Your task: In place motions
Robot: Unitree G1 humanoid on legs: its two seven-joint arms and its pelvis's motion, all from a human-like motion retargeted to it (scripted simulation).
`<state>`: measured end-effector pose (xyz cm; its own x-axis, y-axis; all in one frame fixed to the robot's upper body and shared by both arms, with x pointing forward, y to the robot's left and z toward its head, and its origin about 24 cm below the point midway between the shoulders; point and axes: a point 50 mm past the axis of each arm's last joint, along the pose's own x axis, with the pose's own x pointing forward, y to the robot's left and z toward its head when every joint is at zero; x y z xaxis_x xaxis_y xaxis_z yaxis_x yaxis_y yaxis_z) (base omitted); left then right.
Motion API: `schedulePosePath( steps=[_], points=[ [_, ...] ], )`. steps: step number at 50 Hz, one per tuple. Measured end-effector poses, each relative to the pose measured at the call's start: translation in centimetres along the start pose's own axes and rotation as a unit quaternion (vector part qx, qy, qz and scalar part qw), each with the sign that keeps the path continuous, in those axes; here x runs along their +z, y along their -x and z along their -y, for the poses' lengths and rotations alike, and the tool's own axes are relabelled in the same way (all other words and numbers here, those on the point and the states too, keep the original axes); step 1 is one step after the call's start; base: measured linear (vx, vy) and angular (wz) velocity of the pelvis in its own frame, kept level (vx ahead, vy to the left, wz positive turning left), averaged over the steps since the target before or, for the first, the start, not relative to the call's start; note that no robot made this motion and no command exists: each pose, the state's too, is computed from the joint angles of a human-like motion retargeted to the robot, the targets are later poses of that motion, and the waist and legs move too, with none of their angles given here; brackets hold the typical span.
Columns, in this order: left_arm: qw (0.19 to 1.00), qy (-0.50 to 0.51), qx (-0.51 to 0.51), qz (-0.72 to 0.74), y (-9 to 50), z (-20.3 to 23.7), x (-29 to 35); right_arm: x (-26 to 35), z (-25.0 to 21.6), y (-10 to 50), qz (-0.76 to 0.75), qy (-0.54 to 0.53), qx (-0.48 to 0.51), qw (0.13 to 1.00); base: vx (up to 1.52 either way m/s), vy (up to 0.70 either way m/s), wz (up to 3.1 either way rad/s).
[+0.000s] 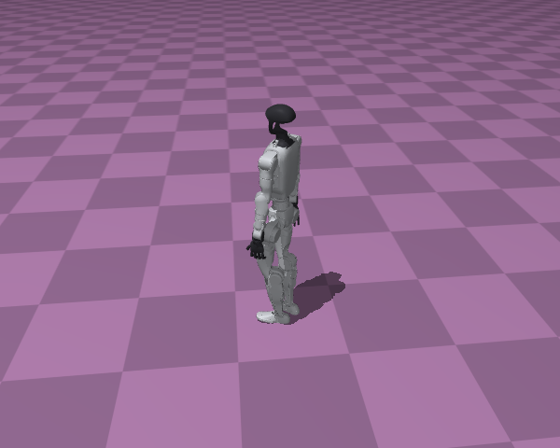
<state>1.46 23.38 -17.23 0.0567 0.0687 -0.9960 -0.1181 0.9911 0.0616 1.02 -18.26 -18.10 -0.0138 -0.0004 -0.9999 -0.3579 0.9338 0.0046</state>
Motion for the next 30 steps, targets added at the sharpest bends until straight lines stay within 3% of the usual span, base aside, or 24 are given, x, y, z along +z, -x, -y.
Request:
schedulePosePath(
  steps=[15,30],
  points=[
    [0.995,-0.014,-0.026,-0.092,0.2,2.8,-5.0,-0.8,0.6,0.1,-0.019,-0.053,-0.007,0.998,-0.11,-0.01,0.11],
    [0.998,-0.048,-0.013,-0.034,-0.1,1.6,-1.7,0.1,1.9,0.2,-0.006,-0.014,-0.030,0.999,-0.07,0.01,0.36]
  ],
)
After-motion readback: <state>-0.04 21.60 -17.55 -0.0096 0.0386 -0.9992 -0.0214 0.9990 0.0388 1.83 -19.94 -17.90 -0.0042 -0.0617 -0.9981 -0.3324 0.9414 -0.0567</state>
